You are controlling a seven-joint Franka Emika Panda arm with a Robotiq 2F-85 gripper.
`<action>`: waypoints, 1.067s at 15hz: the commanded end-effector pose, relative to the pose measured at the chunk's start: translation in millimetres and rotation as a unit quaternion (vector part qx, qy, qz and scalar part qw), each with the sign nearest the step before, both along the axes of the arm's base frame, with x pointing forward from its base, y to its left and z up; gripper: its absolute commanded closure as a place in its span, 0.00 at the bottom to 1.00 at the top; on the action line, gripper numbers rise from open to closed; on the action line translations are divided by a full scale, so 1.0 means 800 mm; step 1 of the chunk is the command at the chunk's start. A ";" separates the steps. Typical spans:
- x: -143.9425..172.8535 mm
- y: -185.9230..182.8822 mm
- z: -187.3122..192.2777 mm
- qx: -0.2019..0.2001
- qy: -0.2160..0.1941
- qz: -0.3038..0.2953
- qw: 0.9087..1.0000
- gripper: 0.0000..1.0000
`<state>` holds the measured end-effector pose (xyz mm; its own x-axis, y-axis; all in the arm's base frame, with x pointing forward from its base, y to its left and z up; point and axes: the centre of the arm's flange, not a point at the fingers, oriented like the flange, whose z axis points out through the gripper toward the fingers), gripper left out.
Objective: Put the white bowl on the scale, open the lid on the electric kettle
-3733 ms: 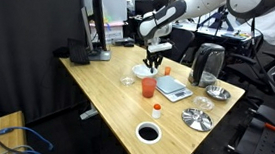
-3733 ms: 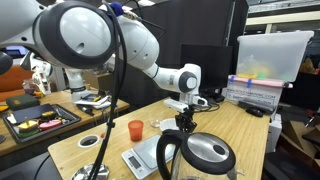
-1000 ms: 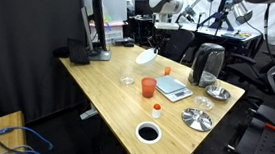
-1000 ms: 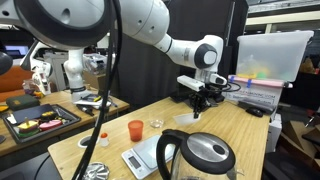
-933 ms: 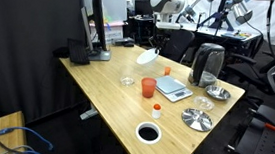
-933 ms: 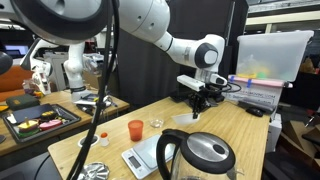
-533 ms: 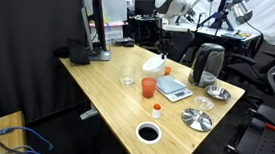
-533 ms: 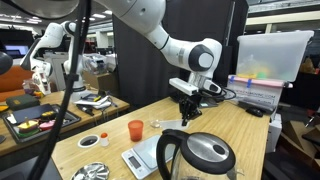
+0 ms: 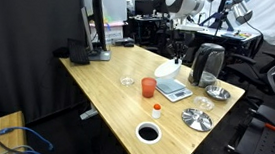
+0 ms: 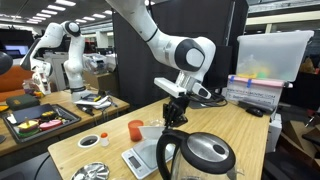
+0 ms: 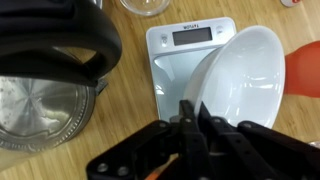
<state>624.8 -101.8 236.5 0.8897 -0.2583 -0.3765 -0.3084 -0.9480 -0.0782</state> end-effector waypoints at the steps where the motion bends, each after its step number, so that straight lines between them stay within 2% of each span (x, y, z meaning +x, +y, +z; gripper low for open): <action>1: -0.033 0.009 -0.004 0.022 -0.010 0.001 1.000 0.98; 8: -0.022 0.036 -0.037 0.023 -0.015 0.004 1.000 0.98; 16: -0.027 0.012 -0.043 0.017 -0.015 -0.009 1.000 0.98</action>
<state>608.1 -88.3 203.6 0.8931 -0.2583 -0.3683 -0.3155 -0.9432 -0.1037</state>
